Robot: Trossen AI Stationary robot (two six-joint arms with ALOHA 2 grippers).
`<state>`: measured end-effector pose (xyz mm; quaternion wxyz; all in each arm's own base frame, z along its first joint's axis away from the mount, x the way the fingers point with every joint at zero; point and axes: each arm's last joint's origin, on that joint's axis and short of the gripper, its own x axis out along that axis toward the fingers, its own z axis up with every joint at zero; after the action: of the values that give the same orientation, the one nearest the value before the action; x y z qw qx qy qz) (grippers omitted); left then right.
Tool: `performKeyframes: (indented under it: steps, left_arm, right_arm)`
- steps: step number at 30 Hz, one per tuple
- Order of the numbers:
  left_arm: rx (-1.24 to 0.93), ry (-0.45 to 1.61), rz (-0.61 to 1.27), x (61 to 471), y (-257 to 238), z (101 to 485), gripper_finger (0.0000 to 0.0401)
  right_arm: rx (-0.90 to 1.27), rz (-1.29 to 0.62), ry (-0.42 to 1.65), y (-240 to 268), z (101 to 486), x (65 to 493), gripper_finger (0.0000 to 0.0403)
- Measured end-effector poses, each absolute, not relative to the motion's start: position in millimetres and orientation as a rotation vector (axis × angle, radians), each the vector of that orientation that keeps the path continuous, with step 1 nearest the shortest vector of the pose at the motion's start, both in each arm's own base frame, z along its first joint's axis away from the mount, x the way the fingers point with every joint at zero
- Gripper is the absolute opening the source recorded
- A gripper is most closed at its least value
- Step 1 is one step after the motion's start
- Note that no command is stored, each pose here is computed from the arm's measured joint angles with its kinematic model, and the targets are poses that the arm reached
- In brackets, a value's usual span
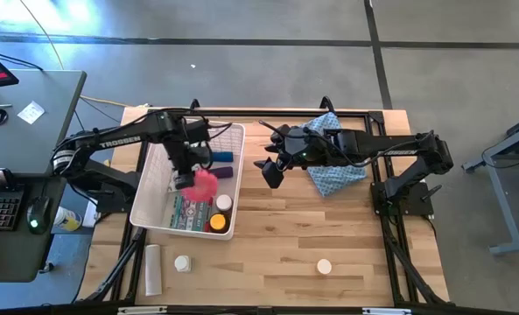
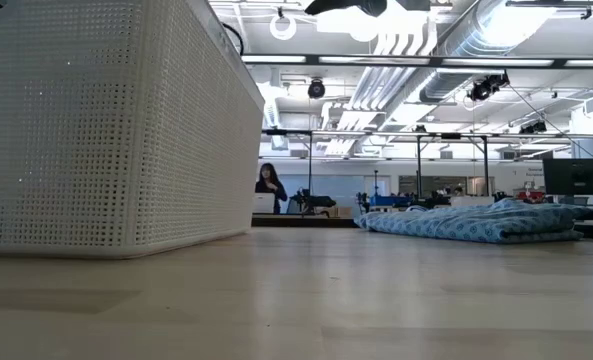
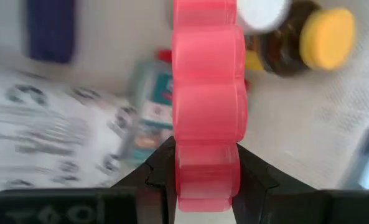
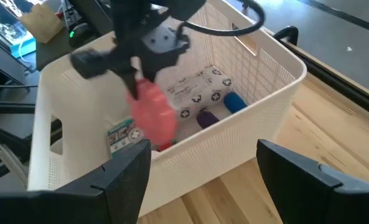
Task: Pick & place medical supplies in basket/bin
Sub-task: Put the pink pill organizer into the white bin
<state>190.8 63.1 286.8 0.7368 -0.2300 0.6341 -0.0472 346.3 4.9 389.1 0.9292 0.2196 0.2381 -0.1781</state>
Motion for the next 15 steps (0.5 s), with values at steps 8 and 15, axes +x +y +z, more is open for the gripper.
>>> performKeyframes:
  steps: [8, 15]
  left_arm:
    - [-0.575, 1.434, -0.273, 180, 54, 289, 0.0139]
    - [-0.664, 1.45, -0.357, 179, 49, 285, 0.014]
  right_arm:
    - [0.439, -0.415, 0.482, 4, 388, 346, 0.0282]
    - [0.431, -0.423, 0.48, 2, 388, 346, 0.0281]
